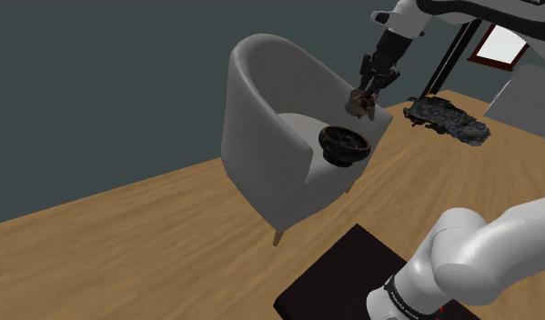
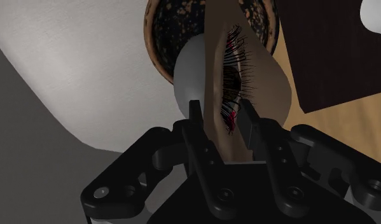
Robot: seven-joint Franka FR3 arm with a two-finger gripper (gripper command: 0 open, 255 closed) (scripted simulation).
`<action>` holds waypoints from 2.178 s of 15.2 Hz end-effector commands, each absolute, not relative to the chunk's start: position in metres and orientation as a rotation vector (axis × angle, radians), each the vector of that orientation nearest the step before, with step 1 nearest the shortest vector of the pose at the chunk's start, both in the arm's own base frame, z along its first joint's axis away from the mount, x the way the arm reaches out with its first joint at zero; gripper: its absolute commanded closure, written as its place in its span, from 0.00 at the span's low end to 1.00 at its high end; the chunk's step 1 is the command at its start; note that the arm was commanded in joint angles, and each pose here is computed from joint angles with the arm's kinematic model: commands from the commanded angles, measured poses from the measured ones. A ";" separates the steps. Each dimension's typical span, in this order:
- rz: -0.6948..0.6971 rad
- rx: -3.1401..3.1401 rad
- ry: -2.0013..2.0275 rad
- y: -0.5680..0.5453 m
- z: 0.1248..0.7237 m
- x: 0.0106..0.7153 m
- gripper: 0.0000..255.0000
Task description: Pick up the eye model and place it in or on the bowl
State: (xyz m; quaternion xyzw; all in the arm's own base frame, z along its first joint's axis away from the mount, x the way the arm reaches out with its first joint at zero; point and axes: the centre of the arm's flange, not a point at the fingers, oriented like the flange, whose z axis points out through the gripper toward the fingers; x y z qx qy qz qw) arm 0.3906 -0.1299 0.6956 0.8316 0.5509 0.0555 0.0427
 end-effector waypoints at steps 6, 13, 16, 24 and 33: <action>0.171 2.543 1.685 -0.130 0.659 0.391 1.00; 0.171 2.543 1.685 -0.130 0.622 0.391 1.00; 0.171 2.543 1.685 -0.130 0.606 0.391 1.00; 0.171 2.543 1.685 -0.130 0.605 0.391 1.00; 0.171 2.543 1.685 -0.130 0.644 0.386 0.00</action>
